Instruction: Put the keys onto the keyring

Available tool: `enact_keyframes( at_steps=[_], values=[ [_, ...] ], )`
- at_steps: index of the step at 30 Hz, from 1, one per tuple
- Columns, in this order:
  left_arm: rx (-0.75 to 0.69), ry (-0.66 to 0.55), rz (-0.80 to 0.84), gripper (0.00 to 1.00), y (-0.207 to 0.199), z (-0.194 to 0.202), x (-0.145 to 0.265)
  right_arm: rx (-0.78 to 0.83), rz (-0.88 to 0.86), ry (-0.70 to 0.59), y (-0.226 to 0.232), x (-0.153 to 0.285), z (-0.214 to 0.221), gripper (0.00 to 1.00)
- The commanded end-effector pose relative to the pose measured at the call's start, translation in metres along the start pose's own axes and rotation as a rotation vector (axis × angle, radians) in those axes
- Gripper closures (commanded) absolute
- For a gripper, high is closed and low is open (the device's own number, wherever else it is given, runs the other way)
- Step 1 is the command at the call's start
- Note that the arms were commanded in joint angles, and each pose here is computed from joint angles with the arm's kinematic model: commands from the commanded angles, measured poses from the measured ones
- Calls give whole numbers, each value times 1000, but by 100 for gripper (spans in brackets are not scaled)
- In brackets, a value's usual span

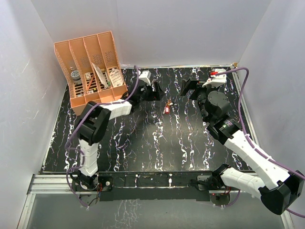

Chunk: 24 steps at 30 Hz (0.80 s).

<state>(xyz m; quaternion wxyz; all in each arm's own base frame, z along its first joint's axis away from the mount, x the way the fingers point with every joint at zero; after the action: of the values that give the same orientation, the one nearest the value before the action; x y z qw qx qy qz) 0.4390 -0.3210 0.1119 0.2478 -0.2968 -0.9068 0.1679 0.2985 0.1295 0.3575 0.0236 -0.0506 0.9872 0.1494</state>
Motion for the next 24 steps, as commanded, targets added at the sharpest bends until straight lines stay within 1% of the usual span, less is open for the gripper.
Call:
enact_keyframes(
  at_steps=[1, 2, 5, 6, 7, 9, 12, 15, 20, 24],
  values=[
    [-69, -237, -29, 4, -31, -94, 63, -41, -25, -70, 7, 0, -27, 12],
    [-77, -262, -33, 2, -35, -103, 76, -41, -24, -67, 7, 0, -26, 12],
    [-69, -291, -98, 1, -40, -123, 109, -49, -6, -55, 6, -4, -22, 11],
    [-69, -304, -117, 1, -42, -130, 121, -57, 15, -46, 5, -6, -20, 9],
    [-73, -319, -127, 1, -44, -134, 133, -70, 45, -38, 2, -8, -19, 3],
    [-81, -381, -131, 1, -53, -148, 164, -87, 111, -16, -2, -13, -15, 2],
    [-83, -420, -175, 1, -53, -153, 199, -101, 150, 14, -3, -19, -9, 2],
    [-75, -445, -226, 1, -51, -152, 230, -132, 119, 20, 1, -19, -6, 2],
    [-77, -516, -245, 1, -54, -159, 271, -166, 74, 18, 6, -17, -2, 2],
    [-73, -525, -244, 1, -57, -161, 281, -162, 74, 29, 7, -17, -1, 2]
  ],
)
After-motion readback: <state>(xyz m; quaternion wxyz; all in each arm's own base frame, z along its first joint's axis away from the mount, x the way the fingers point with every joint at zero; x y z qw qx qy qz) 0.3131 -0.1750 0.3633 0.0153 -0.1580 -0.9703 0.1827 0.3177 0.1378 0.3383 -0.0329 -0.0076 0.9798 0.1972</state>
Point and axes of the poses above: each gripper's point midway between its finger pads, its own x axis back along the fingers, its own y axis along the line the jaws close on, z = x × y, the point moved 4 cm from there along x, back along the fingers, and after that the axes turned 3 degrees about -x, right-handed, at the moved point
